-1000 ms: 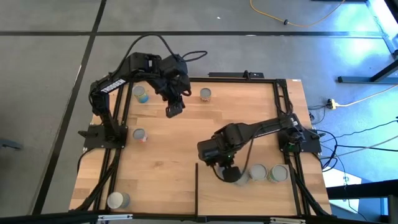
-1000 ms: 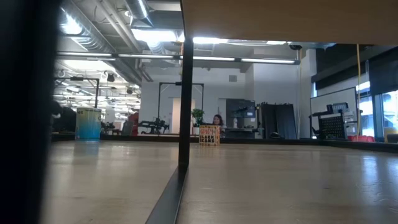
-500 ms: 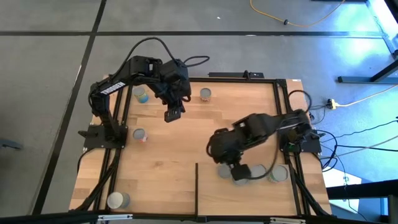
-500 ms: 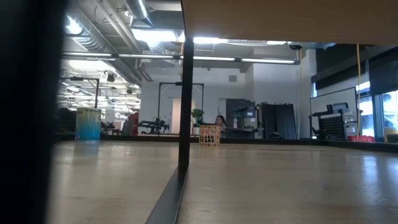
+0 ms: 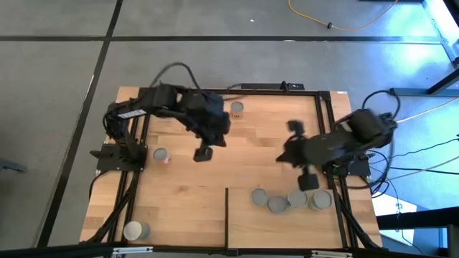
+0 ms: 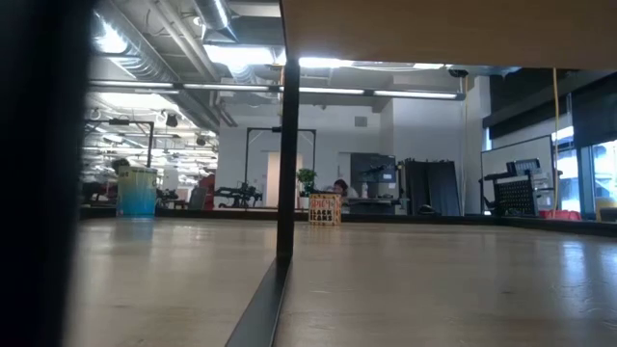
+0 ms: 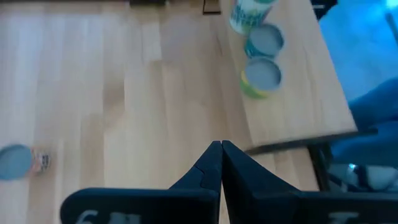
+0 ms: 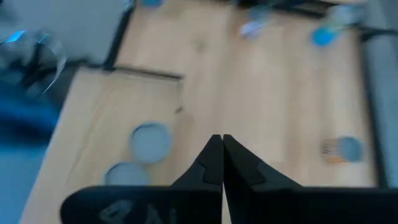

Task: Pick and place cans onto a shelf
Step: Put the yellow canned mushroom on the shelf

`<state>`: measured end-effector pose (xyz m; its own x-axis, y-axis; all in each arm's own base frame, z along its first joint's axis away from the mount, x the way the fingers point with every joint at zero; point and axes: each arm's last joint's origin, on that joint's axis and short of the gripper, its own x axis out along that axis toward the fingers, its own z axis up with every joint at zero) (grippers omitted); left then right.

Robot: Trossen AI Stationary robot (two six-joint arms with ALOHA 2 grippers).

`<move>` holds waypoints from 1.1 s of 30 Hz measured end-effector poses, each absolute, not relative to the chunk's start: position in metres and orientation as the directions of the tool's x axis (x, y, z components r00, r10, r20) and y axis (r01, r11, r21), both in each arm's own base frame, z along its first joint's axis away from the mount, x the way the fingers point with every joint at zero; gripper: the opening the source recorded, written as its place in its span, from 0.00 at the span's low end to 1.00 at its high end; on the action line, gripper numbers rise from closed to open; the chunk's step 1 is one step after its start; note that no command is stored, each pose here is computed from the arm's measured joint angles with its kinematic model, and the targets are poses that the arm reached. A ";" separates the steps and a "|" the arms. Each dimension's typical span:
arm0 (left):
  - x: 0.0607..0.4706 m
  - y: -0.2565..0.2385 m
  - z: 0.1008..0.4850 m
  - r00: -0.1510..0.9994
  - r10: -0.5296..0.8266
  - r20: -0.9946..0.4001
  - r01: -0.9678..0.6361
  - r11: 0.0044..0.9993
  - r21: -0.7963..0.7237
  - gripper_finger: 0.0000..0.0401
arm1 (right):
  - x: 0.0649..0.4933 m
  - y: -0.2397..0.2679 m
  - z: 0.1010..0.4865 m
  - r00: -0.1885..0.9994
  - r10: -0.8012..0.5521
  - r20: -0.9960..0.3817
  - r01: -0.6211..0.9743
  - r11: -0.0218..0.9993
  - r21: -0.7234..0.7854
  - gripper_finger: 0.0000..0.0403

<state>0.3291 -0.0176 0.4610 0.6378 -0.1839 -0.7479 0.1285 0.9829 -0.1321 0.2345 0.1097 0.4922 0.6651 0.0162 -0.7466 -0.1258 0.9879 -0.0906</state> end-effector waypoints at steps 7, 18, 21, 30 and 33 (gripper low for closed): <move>0.372 -0.048 0.431 0.627 -0.175 -0.759 0.147 0.983 -0.105 0.00 | 0.204 0.094 0.512 0.764 -0.170 -0.623 0.066 0.980 -0.186 0.01; 0.441 -0.090 0.362 0.611 -0.212 -0.763 0.101 0.976 -0.191 0.00 | 0.194 0.087 0.518 0.782 -0.212 -0.587 0.088 0.969 -0.232 0.00; 0.446 -0.102 0.353 0.601 -0.231 -0.765 0.095 0.971 -0.219 0.00 | 0.189 0.085 0.521 0.787 -0.191 -0.587 0.064 0.971 -0.231 0.00; 0.451 -0.135 0.339 0.592 -0.268 -0.760 0.119 0.962 -0.247 0.00 | 0.184 0.083 0.523 0.792 -0.145 -0.592 0.002 0.972 -0.235 0.00; 0.454 -0.141 0.333 0.590 -0.272 -0.760 0.126 0.961 -0.247 0.00 | 0.184 0.083 0.523 0.792 -0.140 -0.595 -0.004 0.972 -0.233 0.00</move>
